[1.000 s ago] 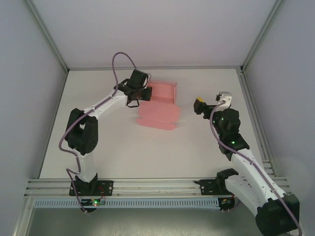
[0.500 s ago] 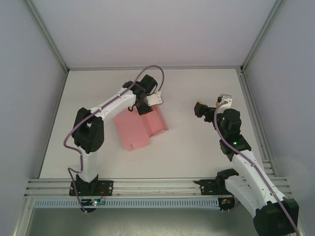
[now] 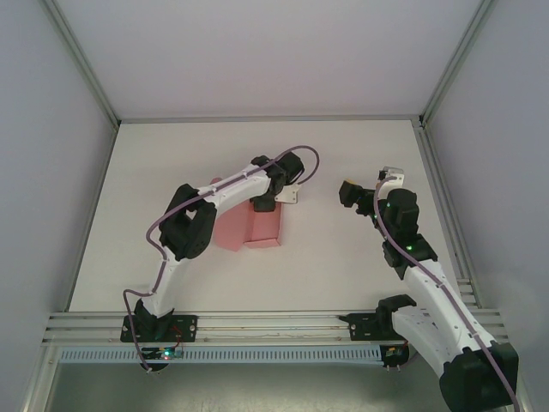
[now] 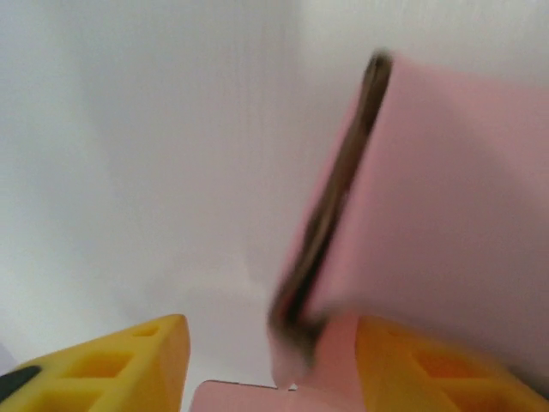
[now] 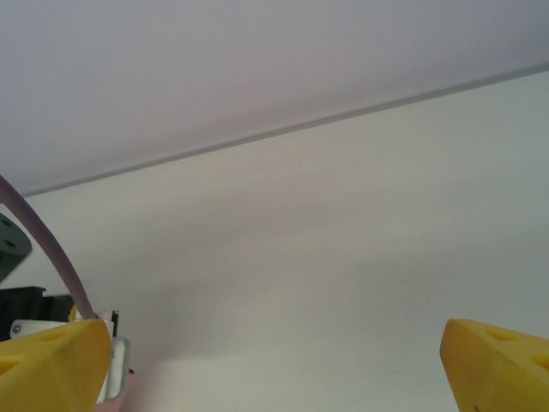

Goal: Assemble paper box

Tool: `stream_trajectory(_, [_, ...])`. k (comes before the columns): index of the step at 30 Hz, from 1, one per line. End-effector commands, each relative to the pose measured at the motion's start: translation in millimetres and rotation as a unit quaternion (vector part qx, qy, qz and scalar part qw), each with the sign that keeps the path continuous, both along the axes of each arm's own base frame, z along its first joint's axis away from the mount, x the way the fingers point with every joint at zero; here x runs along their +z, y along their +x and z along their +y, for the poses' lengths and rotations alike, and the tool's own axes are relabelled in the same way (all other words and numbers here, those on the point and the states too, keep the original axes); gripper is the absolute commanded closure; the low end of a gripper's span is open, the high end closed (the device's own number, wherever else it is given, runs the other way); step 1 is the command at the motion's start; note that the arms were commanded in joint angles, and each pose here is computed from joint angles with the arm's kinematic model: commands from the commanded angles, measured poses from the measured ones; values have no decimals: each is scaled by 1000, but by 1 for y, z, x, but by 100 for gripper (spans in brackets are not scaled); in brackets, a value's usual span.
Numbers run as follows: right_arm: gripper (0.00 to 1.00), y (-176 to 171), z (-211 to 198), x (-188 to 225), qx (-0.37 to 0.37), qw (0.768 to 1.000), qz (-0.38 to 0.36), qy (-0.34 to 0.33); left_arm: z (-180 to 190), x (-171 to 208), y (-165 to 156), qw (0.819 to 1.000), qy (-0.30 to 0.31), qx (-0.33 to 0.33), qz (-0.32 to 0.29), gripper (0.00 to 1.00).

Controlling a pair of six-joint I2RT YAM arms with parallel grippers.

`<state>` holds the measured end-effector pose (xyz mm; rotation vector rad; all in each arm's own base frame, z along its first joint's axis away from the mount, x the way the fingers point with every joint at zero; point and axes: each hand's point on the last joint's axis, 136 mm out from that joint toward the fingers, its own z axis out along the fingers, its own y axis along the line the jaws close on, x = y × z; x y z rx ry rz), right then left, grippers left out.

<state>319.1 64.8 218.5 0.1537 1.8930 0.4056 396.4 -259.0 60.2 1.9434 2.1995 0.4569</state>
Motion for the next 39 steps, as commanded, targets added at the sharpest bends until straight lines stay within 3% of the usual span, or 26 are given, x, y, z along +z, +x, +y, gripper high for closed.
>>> stream_trajectory(1, [2, 2, 2, -1, 9, 1000, 10, -4, -18, 46, 2, 997, -74, -1, -28, 40])
stream_trajectory(6, [2, 7, 10, -12, 32, 999, 40, -14, -41, 85, -14, 980, -190, -27, -46, 27])
stream_trajectory(8, [2, 11, 14, -15, 42, 998, 49, -13, -46, 98, -21, 973, -223, -40, -52, 0])
stream_trajectory(13, [2, 24, 48, -12, 119, 991, 54, -21, -34, 115, -13, 965, -242, 2, -104, 0])
stream_trajectory(15, [2, 30, 67, -11, 148, 986, 60, -51, -17, 130, 3, 948, -268, 58, -160, 0])
stream_trajectory(18, [2, 41, 100, -17, 190, 973, 77, -105, 30, 171, 25, 878, -362, 191, -246, 0])
stream_trajectory(19, [2, 45, 113, -20, 209, 967, 86, -120, 54, 180, 26, 844, -399, 249, -259, 0])
stream_trajectory(22, [2, 59, 150, -26, 256, 946, 113, -162, 137, 201, 20, 718, -473, 420, -290, 0])
stream_trajectory(24, [2, 70, 176, -25, 276, 934, 122, -193, 191, 204, 4, 645, -477, 506, -318, 0])
stream_trajectory(29, [2, 94, 230, -31, 297, 902, 170, -264, 287, 187, -60, 521, -379, 649, -405, 0])
stream_trajectory(32, [3, 97, 260, -49, 332, 861, 195, -334, 311, 157, -85, 480, -347, 702, -395, 0])
stream_trajectory(33, [5, 93, 270, -55, 351, 844, 203, -350, 314, 147, -89, 476, -339, 713, -387, 0])
stream_trajectory(36, [10, 84, 294, -71, 403, 799, 222, -387, 316, 130, -91, 478, -325, 728, -368, 0])
stream_trajectory(39, [18, 87, 302, -88, 417, 767, 241, -423, 310, 122, -84, 502, -318, 727, -343, 0])
